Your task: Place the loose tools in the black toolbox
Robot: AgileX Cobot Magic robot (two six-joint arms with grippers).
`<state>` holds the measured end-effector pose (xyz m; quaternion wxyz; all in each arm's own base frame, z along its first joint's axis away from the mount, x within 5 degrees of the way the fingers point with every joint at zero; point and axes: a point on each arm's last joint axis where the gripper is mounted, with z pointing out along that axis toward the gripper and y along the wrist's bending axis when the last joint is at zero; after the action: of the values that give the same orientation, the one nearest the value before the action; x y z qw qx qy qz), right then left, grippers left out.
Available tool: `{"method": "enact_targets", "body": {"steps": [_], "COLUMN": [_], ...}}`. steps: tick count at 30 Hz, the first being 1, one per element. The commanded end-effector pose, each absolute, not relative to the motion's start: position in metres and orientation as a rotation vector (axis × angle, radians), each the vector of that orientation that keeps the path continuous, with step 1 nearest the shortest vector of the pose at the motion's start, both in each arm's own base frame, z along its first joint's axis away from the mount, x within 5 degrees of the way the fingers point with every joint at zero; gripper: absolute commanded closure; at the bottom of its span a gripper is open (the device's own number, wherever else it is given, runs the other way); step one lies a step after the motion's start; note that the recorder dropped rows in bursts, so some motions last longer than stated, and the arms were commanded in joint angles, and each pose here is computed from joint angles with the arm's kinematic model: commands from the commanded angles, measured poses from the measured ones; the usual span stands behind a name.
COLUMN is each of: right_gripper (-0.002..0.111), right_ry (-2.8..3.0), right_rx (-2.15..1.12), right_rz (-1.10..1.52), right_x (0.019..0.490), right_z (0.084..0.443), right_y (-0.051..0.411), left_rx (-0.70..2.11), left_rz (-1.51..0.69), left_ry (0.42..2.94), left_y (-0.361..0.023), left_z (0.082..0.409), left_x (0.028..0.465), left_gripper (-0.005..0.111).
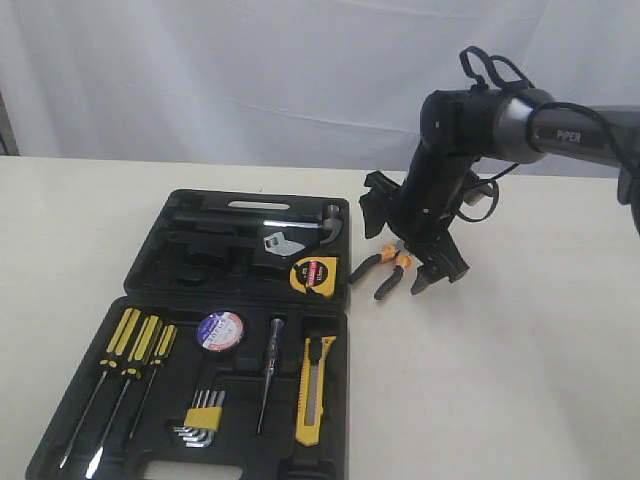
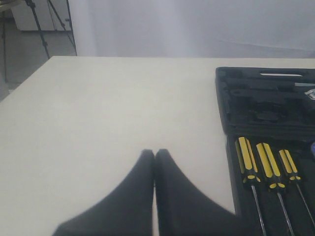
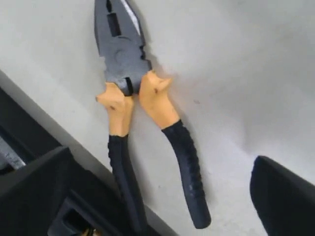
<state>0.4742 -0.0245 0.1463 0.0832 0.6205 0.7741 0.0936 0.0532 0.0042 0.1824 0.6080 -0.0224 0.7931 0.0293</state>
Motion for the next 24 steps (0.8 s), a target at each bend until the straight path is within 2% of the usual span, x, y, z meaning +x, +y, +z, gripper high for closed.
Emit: {"method": "enact_targets", "body": {"steps": [1,5,13,24], "right_gripper": [0.017,0.017,0.017,0.017], "right_ry": [2.313,2.335,2.295,2.328], "right_rx": [1.896,1.920,1.890,2.059], "right_rz": [0.256,0.234,0.280,0.170], "right_x": [0.472,0.472,0.482,0.482], "right_z": [0.140,0.125,0.128,0.116], "right_y": [-0.027,-0.026,-0.027,-0.026], "left_rx": [-0.056,-0.056,-0.056,-0.056], "left_rz": [0.053,0.053,0.053,0.053], "left_ry": [1.825,1.825,1.825,1.825], "left_y": [0.004,0.004,0.004,0.004], "left_z": [0.182,0.182,0.182,0.182], "left_x": [0.053,0.053,0.053,0.053], "left_gripper": [0.107,0.107,0.107,0.107]}}
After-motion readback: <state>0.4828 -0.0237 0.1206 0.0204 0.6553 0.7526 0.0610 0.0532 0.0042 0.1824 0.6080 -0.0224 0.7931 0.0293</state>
